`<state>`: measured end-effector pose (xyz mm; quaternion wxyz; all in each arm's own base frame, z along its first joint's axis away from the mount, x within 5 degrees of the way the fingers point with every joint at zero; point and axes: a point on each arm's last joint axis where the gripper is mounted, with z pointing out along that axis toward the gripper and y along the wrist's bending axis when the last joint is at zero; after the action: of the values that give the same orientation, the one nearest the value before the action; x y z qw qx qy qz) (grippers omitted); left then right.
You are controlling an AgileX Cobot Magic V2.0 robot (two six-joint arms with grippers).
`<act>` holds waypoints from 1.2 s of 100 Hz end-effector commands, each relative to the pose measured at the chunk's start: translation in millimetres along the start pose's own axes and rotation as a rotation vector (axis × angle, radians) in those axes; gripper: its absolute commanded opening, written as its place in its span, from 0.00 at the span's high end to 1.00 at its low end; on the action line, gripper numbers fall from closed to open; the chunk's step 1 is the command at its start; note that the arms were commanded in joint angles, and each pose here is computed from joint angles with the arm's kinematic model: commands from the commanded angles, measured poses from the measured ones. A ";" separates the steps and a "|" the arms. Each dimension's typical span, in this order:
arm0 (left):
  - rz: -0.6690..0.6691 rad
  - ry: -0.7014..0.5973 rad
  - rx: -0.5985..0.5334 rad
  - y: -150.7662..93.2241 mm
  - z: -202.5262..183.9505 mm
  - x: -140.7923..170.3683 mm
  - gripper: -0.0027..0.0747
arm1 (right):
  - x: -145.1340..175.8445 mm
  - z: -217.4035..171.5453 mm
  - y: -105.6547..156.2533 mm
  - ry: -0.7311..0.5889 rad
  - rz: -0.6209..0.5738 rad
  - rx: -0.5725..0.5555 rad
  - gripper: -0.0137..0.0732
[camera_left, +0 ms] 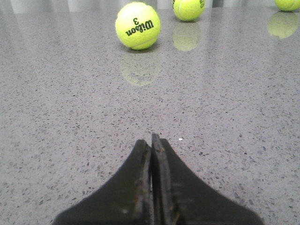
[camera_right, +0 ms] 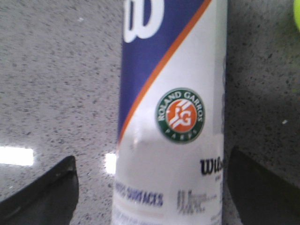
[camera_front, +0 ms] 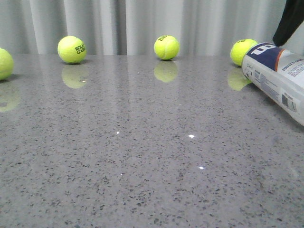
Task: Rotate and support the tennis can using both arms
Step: 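Lower the right gripper over the white Wilson can and grasp it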
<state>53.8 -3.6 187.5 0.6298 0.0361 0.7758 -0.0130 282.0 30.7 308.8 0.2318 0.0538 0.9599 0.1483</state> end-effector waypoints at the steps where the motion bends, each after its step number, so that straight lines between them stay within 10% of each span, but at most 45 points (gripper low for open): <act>1: -0.008 -0.069 0.002 -0.4 1.8 7.3 0.99 | -11.2 -3.5 4.2 -0.059 0.010 -0.025 0.11; 35: -0.008 -0.069 0.002 -0.4 1.8 7.3 0.99 | -13.4 21.4 -0.3 0.011 0.022 -0.011 0.13; 54: -0.008 -0.069 0.002 -0.4 1.8 7.3 0.99 | -11.9 24.4 1.0 0.031 0.015 -0.010 0.44; 71: -0.008 -0.069 0.002 -0.4 1.8 7.3 0.99 | -13.2 17.9 14.6 0.043 -0.067 0.003 0.45; 98: -0.008 -0.069 0.002 -0.4 1.8 7.3 0.99 | -23.8 -5.0 72.5 0.021 -0.528 0.044 0.45; 120: -0.008 -0.069 0.002 -0.4 1.8 7.3 0.99 | -12.1 4.1 127.4 0.034 -1.134 -0.088 0.45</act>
<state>53.8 -3.6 187.5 0.6298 0.0361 0.7758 -0.0130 306.1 135.2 329.0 0.2178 -0.3744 0.9000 0.0492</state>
